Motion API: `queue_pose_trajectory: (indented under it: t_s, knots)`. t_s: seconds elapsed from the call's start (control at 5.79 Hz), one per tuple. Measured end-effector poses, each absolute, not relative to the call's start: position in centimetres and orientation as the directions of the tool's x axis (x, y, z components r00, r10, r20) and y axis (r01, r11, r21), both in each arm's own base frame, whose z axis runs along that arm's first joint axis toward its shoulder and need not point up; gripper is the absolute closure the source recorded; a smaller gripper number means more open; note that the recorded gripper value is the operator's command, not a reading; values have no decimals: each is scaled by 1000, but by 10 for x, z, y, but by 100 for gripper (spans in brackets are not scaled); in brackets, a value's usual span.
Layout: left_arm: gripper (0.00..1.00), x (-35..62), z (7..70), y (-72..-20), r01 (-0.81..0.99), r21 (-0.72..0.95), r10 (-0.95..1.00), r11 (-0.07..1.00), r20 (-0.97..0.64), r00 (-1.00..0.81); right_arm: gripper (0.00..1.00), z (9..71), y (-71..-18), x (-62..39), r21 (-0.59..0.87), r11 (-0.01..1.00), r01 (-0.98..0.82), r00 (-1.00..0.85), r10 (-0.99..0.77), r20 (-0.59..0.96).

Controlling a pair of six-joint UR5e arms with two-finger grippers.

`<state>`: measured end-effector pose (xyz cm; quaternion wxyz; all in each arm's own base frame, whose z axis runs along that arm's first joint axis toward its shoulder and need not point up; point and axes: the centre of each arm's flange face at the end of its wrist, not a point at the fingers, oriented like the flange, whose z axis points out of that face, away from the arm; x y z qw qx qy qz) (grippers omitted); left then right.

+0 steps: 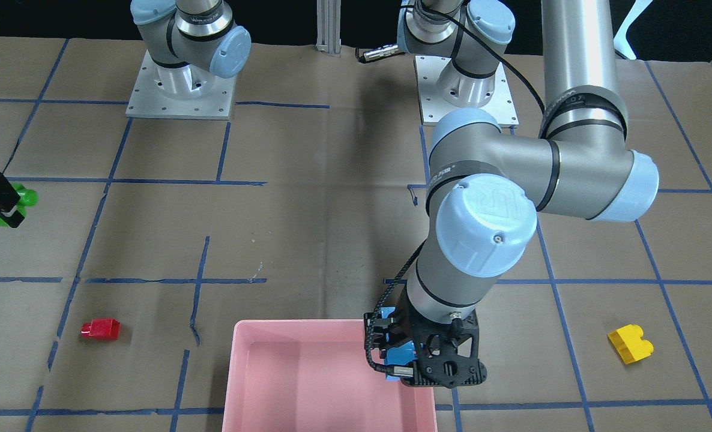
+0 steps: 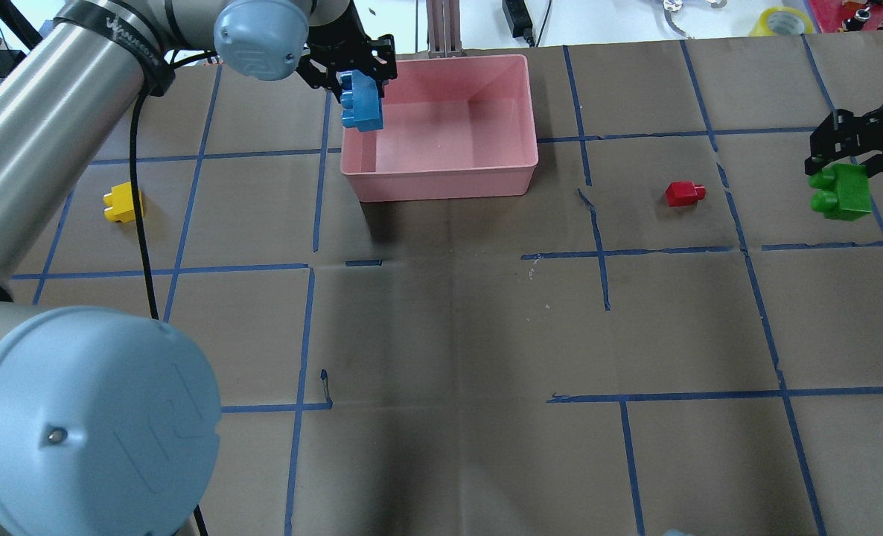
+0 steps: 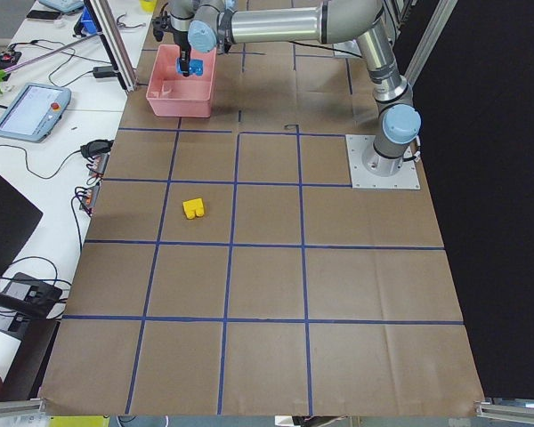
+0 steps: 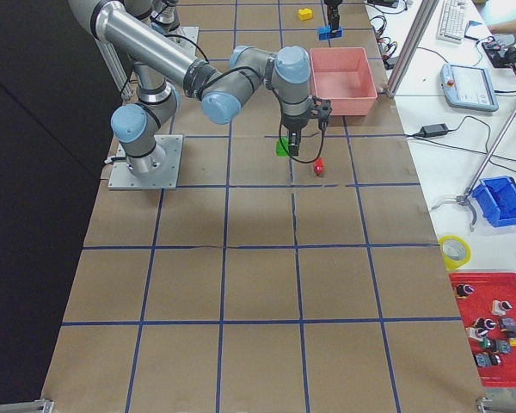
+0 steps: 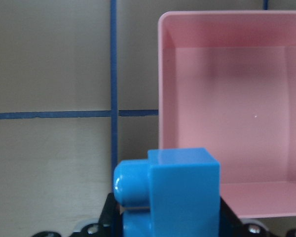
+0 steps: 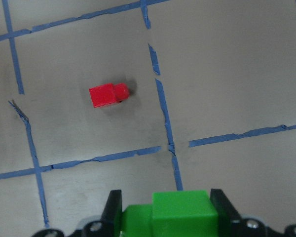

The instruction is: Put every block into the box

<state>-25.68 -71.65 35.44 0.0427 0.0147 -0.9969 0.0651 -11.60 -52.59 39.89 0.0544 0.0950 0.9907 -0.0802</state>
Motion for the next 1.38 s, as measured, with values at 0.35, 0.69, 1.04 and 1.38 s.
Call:
queue_pose_trajectory:
  t_s: [0.35, 0.69, 1.04, 1.38]
  knots:
    - [16, -284, 300, -736, -40, -135, -26, 990, 106, -994, 83, 409, -552, -62, -179, 949, 261, -944, 212, -253]
    - [1, -287, 291, -743, -51, -162, -30, 986, 130, -991, 88, 423, -587, -13, -166, 929, 330, -899, 256, -355]
    - [1, -256, 336, -742, -45, -201, -20, 979, 126, -992, 88, 432, -598, 36, -119, 916, 384, -848, 298, -439]
    - [1, -114, 407, -730, -19, -185, -3, 983, 85, -996, 88, 456, -622, 112, -107, 899, 426, -789, 310, -530]
